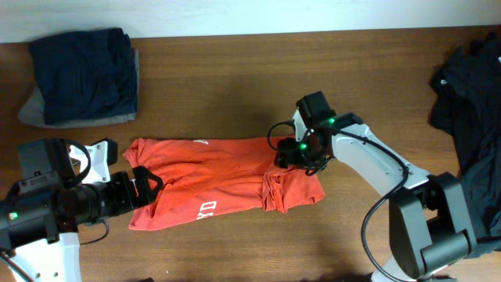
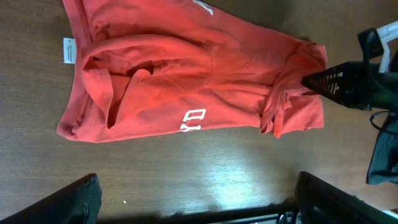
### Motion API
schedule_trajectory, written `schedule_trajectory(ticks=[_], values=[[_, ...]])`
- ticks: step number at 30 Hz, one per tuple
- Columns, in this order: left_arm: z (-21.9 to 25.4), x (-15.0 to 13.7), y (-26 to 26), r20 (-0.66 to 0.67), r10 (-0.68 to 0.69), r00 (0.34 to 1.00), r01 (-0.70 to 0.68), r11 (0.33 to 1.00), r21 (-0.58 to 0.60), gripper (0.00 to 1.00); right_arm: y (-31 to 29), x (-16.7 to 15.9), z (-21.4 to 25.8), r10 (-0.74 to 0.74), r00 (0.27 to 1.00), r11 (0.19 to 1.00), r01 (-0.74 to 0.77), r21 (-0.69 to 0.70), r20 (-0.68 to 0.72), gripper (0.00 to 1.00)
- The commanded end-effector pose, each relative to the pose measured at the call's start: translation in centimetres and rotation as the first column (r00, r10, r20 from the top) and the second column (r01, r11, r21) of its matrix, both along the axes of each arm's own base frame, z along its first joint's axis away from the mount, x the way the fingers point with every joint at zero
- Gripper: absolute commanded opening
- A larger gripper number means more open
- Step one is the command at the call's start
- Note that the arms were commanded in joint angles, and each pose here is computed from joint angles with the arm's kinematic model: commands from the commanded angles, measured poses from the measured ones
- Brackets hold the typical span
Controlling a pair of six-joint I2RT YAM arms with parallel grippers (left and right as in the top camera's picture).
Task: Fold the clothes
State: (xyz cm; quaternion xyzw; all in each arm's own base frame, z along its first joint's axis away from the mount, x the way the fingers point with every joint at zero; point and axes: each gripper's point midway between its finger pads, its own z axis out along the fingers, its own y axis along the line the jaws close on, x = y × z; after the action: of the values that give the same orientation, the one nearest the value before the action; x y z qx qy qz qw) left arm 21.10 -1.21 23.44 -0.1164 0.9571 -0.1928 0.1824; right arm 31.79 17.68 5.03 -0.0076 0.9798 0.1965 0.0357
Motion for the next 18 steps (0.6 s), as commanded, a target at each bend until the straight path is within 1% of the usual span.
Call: schedule_trajectory(ticks=[1,4,10,18], values=[[0.0,-0.1,-0.3,-0.001,-0.012,1.000,0.012,1.000,-0.013,0.99,-0.3,-0.3,-0.3,-0.014,1.000,1.000,0.014,-0.026,-0.005,0.71],[-0.1,-0.2,-0.4,-0.004,-0.012,1.000,0.012,1.000,-0.013,0.99,-0.6,-0.2,-0.4,-0.022,1.000,0.999,0.022,-0.044,0.001,0.69],[-0.1,-0.2,-0.4,-0.005,-0.012,1.000,0.012,1.000,-0.014,0.99,-2.0,0.1,-0.7,-0.038,0.999,0.992,0.039,-0.118,0.015,0.70],[-0.1,-0.2,-0.4,-0.004,-0.012,1.000,0.012,1.000,-0.014,0.99,-3.1,0.6,0.4,-0.069,0.998,0.990,0.068,-0.126,0.001,0.70]])
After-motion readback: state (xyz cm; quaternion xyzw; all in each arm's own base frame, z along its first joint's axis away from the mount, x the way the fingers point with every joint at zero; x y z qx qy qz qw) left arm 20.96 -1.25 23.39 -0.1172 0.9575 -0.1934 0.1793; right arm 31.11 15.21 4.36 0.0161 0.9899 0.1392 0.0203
